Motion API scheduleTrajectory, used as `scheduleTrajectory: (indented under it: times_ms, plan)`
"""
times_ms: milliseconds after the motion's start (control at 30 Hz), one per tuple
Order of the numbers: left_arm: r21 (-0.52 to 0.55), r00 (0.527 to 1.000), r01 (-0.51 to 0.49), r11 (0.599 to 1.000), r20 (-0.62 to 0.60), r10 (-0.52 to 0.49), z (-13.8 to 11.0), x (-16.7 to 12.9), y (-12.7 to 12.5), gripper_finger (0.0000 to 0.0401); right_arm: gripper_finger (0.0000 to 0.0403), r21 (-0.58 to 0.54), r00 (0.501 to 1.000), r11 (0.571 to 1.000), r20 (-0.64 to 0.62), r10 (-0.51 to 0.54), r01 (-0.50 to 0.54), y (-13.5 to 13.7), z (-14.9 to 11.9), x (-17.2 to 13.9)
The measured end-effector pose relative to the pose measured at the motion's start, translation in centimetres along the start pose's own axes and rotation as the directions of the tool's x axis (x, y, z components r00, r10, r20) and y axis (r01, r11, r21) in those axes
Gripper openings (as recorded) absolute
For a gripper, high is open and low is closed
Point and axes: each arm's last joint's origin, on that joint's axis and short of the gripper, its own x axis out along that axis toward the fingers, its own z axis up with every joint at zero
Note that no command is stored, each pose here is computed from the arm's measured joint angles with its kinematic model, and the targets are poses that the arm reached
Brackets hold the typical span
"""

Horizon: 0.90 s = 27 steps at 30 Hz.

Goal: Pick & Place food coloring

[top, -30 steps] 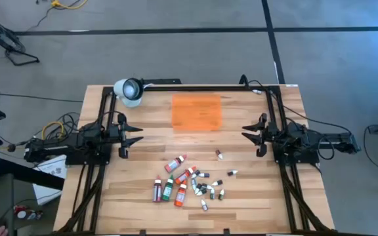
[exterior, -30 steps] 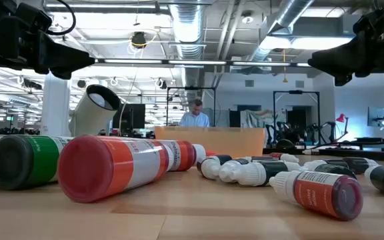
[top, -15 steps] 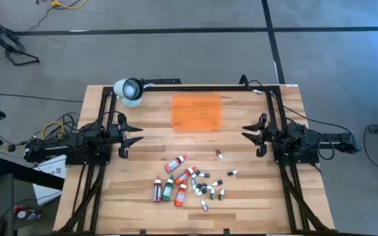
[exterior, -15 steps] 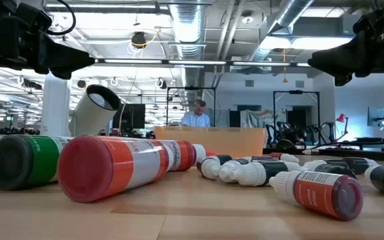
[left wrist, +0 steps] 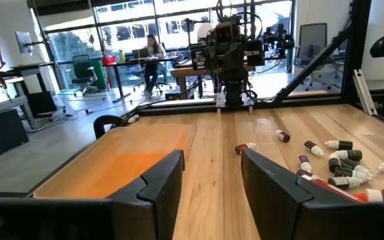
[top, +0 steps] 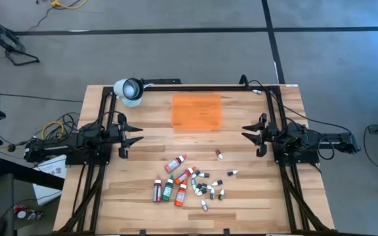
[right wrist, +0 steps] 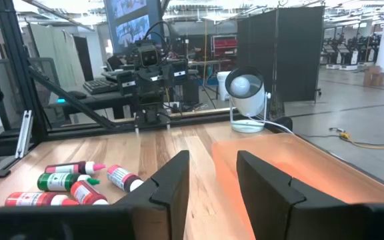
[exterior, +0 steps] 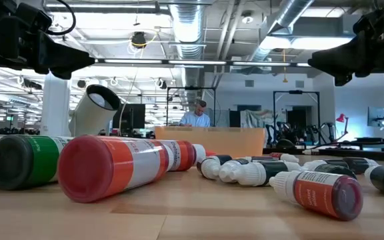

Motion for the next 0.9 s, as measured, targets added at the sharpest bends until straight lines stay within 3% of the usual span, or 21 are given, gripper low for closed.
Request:
scheduleTrajectory:
  times_ms: [900]
  plan:
    - [-0.03, 0.999, -0.003, 1.0, 0.045, 0.005, 0.44, -0.01, 0.05, 0.0148, 0.0118, 0.0, 1.0, 1.0, 0.0, 0.0, 0.0, 0.0, 0.0, 0.0]
